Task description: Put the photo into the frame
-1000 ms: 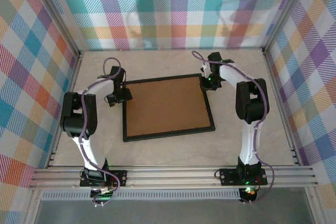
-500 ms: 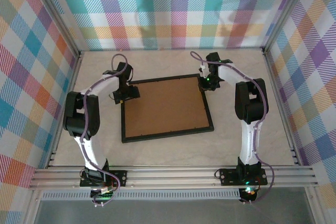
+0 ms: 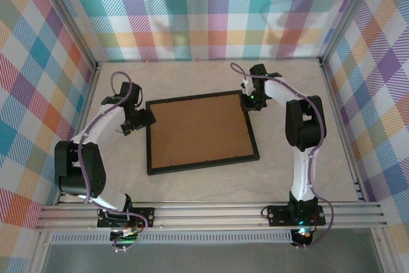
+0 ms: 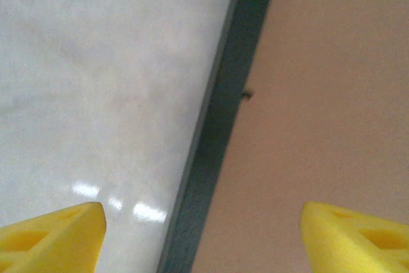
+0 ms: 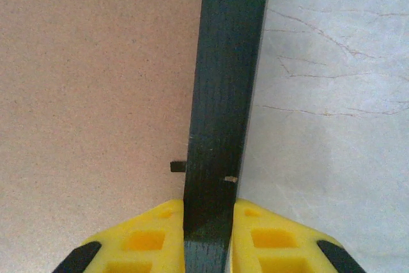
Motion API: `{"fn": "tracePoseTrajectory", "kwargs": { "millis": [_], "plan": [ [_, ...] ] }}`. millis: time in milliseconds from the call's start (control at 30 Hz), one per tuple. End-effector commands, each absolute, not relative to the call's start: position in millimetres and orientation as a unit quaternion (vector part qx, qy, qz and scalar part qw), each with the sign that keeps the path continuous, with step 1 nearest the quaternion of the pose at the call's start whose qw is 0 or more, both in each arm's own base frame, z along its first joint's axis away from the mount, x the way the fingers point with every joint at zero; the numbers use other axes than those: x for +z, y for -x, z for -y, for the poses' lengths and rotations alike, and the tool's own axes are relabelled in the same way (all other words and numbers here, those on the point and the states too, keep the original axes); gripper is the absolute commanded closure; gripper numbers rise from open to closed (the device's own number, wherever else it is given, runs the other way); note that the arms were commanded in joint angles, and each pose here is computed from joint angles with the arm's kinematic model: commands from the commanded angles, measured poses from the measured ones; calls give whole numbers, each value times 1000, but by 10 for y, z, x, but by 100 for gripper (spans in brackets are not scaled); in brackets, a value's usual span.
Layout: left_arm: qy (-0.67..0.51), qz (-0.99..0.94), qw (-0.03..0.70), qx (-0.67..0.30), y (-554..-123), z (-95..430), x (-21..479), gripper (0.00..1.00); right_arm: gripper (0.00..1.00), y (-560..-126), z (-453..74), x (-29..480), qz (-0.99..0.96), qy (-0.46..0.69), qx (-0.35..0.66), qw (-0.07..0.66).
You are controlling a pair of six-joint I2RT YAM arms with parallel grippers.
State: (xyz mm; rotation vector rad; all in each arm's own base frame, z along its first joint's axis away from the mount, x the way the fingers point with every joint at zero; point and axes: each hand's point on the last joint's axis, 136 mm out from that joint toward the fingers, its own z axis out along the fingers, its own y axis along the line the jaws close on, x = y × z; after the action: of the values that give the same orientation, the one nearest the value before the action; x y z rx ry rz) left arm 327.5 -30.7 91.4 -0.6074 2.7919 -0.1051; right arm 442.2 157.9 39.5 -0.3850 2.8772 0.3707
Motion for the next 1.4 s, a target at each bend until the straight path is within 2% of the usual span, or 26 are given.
{"fn": "tracePoseTrajectory", "kwargs": {
  "millis": [0, 367, 1000, 1367],
  "plan": [
    [228, -968, 98, -30, -2940, 291, 758, 20, 80, -4074, -1546, 136, -983, 140, 113, 36],
    [238, -970, 48, -17, -2482, 263, 496, 20, 80, -4045, -1539, 110, -983, 137, 114, 33],
    [235, -971, 29, -15, -2381, 297, 341, 20, 80, -4045, -1551, 102, -984, 135, 115, 31],
    [217, -976, 8, -17, -2320, 501, 179, 20, 80, -4050, -1565, 107, -984, 130, 120, 31]
  ]
}}
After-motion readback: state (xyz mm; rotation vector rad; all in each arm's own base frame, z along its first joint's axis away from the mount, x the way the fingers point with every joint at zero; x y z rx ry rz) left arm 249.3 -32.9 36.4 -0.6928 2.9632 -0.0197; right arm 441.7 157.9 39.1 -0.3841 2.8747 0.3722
